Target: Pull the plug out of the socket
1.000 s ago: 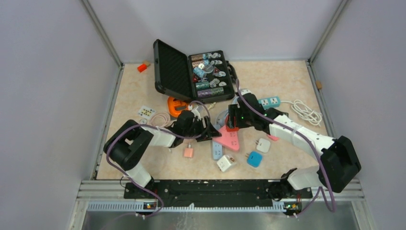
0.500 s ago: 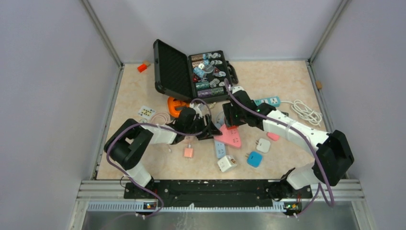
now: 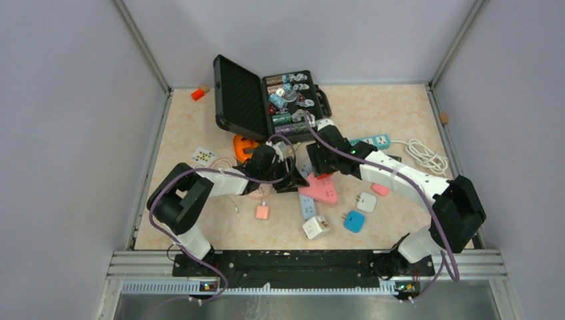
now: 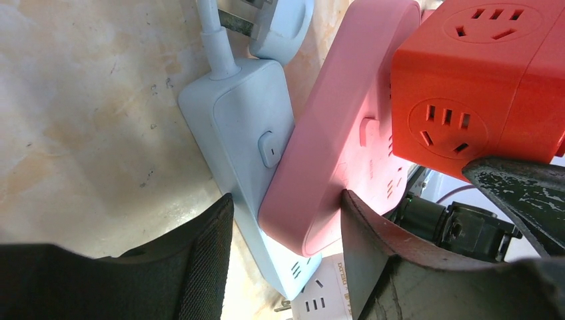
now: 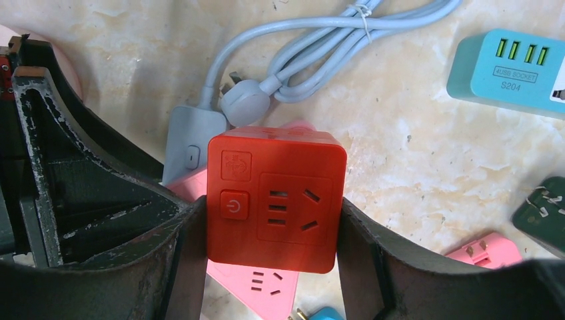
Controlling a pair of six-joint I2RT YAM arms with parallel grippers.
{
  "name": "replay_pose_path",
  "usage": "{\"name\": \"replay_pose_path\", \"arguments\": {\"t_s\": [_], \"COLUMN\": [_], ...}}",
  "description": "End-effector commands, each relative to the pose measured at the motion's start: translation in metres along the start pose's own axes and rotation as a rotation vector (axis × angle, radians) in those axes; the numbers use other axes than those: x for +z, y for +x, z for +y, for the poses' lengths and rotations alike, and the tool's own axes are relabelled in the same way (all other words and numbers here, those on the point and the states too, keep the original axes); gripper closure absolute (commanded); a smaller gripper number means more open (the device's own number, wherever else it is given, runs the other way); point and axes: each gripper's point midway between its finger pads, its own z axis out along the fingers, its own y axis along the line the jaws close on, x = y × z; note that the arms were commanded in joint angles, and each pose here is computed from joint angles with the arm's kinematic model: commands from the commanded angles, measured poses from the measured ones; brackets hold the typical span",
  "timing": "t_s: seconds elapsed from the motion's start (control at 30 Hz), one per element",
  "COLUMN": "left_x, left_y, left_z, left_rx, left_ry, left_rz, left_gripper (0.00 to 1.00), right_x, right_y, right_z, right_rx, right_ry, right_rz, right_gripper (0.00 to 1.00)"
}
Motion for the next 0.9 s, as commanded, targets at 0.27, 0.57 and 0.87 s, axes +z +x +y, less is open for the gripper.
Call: {"name": "replay_pose_path", "arguments": {"t_s": [0.27, 0.57, 0.87], "left_x": [-0.029, -0.030, -0.028], "left_y": [0.076, 0.073, 0.058], "left_z": [0.147, 0.143, 0.125], "left_rx": [-0.086, -0.079, -0.039], "left_ry": [-0.545, -0.534, -0.472], "left_rz": [0.182, 0.176, 0.144], "left_gripper": [1.00, 1.00, 1.00], "right_x": [-0.063, -0.059, -0.027], "right_y": [-0.107, -0.099, -0.040], "right_z": [-0.023, -0.042, -0.110], "right_rx": [0.257, 0.324, 0.657], "right_ry": [-0.211, -0.125, -0.022], "right_rz": [-0.373, -0.379, -0.233], "right_gripper": [1.00, 1.00, 1.00]}}
